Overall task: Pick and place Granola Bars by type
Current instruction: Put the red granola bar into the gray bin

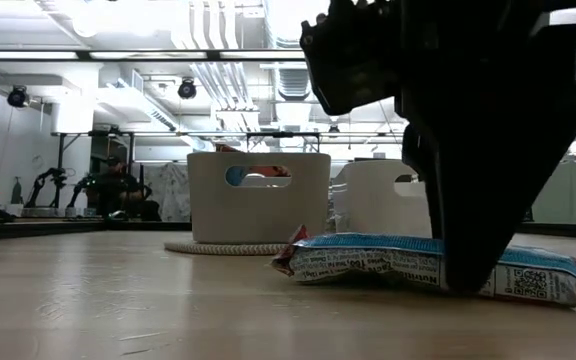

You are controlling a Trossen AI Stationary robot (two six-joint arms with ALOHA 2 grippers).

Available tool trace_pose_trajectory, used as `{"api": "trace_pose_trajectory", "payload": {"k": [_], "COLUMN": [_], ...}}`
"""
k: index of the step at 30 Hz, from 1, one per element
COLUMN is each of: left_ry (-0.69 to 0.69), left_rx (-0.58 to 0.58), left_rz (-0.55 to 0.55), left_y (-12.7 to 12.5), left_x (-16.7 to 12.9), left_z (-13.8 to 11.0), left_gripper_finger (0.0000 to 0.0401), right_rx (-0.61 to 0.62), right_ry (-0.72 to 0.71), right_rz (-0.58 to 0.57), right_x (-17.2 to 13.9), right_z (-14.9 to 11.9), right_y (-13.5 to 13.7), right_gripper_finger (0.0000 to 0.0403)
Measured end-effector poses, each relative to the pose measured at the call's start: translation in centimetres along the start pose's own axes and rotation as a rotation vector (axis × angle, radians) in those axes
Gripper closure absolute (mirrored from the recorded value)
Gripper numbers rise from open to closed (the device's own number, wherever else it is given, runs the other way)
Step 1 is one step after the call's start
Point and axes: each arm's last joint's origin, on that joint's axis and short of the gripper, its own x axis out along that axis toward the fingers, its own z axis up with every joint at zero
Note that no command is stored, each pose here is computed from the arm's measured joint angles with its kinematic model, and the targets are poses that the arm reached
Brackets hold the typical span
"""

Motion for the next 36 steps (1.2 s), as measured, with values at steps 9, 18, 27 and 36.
{"api": "trace_pose_trajectory", "payload": {"k": [9, 18, 27, 36], "left_ry": [0.0, 0.0, 0.0, 0.0], "left_rx": [0.0, 0.0, 0.0, 0.0], "left_rz": [0.0, 0.0, 0.0, 0.0], "left_y": [0.0, 0.0, 0.0, 0.0], "left_x": [0.0, 0.0, 0.0, 0.0], "left_z": [0.0, 0.0, 0.0, 0.0], "left_gripper_finger": [0.0401, 0.0401, 0.0401, 0.0401], "right_rx": [0.0, 0.003, 0.033, 0.072], "right_ry": [0.003, -0.02, -0.099, -0.108], "right_rz": [0.003, 0.033, 0.108, 0.083], "right_x": [0.0, -1.0, -3.9, -7.1], "right_z": [0.0, 0.7, 3.4, 6.3], "right_y": [0.0, 0.4, 0.9, -0.7], "right_gripper_finger": [0.0303, 0.0345, 0.0346, 0.0347]}}
